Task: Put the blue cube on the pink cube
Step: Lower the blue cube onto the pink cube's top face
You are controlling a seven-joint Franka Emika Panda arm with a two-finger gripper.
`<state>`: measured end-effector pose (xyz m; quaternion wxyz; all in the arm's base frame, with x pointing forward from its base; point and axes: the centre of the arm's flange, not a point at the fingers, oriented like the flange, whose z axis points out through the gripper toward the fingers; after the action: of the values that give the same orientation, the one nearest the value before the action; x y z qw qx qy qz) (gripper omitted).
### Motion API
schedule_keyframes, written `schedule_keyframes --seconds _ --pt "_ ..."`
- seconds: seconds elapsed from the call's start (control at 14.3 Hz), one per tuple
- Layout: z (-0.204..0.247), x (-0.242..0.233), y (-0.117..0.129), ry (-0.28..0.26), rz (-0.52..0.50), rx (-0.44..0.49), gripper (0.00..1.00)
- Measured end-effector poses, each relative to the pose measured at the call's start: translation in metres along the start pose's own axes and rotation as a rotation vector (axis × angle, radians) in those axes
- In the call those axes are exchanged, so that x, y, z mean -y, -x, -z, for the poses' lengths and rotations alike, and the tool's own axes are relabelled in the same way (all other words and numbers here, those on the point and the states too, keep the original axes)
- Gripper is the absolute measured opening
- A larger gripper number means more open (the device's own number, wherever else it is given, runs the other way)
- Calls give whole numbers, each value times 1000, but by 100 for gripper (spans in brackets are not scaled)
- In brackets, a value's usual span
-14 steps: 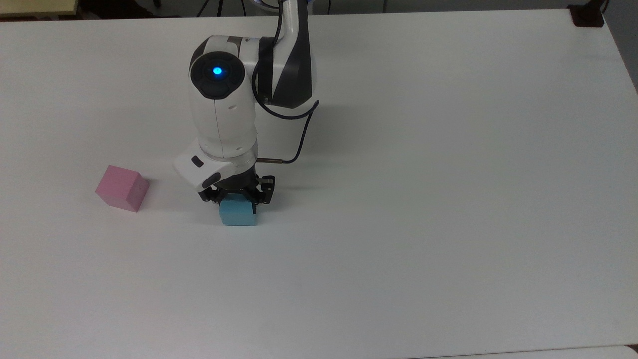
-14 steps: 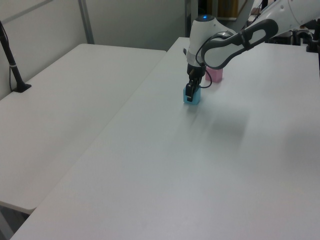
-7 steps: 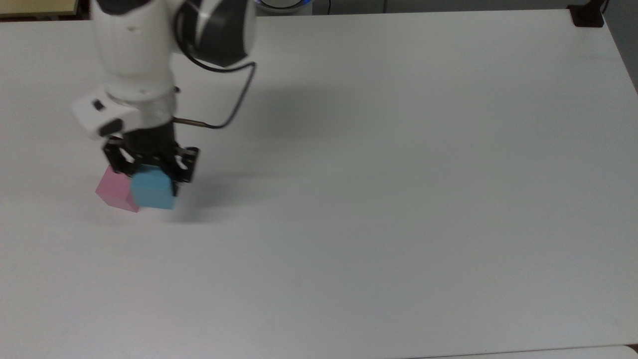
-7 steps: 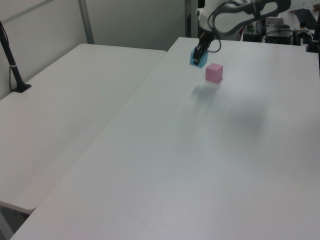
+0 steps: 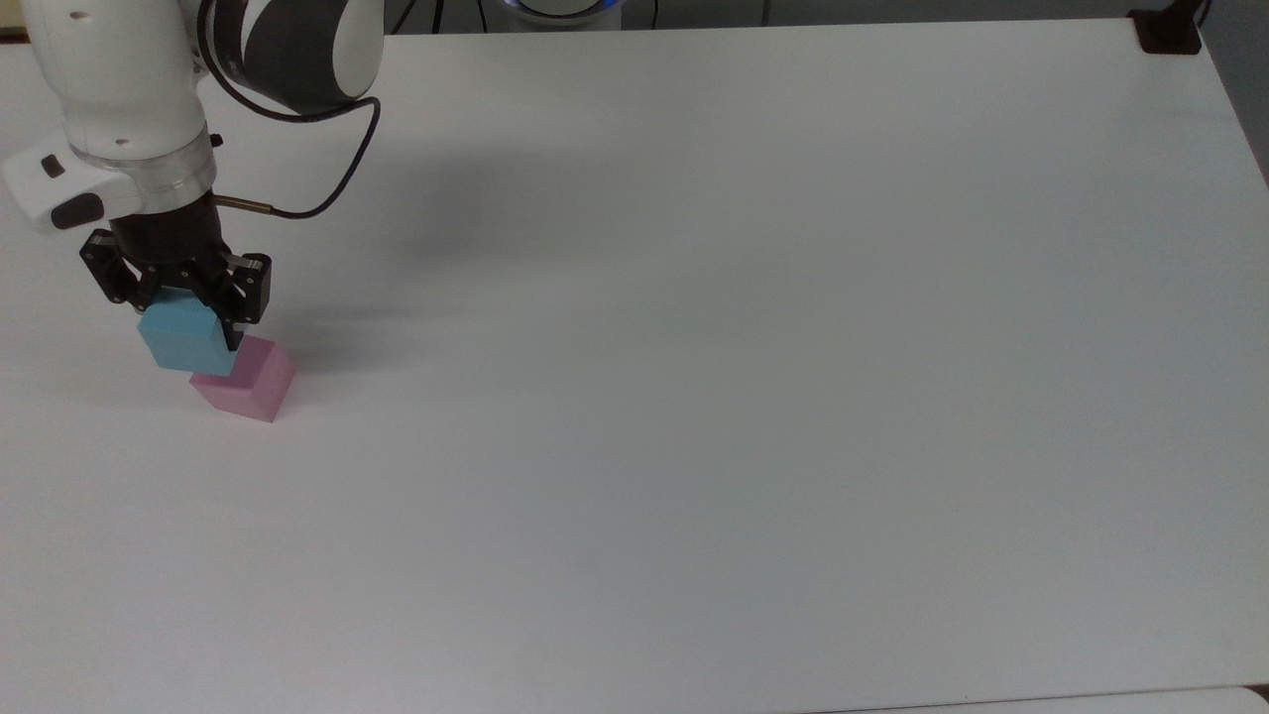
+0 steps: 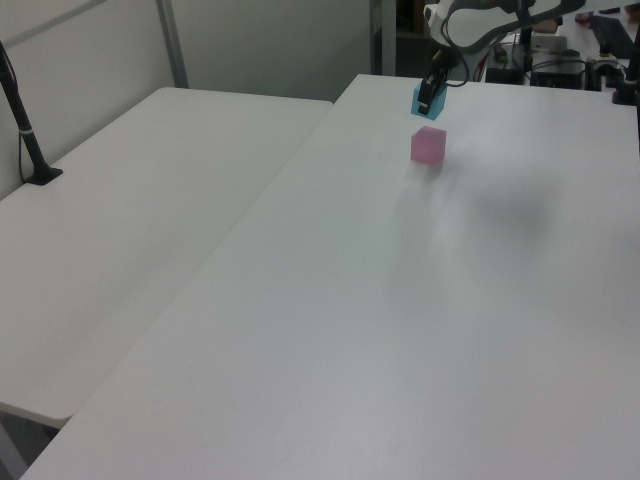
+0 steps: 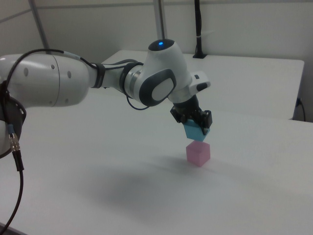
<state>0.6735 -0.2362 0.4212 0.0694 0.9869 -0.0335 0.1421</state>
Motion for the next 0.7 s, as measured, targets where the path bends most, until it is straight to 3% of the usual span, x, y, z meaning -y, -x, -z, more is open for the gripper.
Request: schedule_keyframes --seconds 0.7 --pt "-40 -3 16 -36 -31 59 59"
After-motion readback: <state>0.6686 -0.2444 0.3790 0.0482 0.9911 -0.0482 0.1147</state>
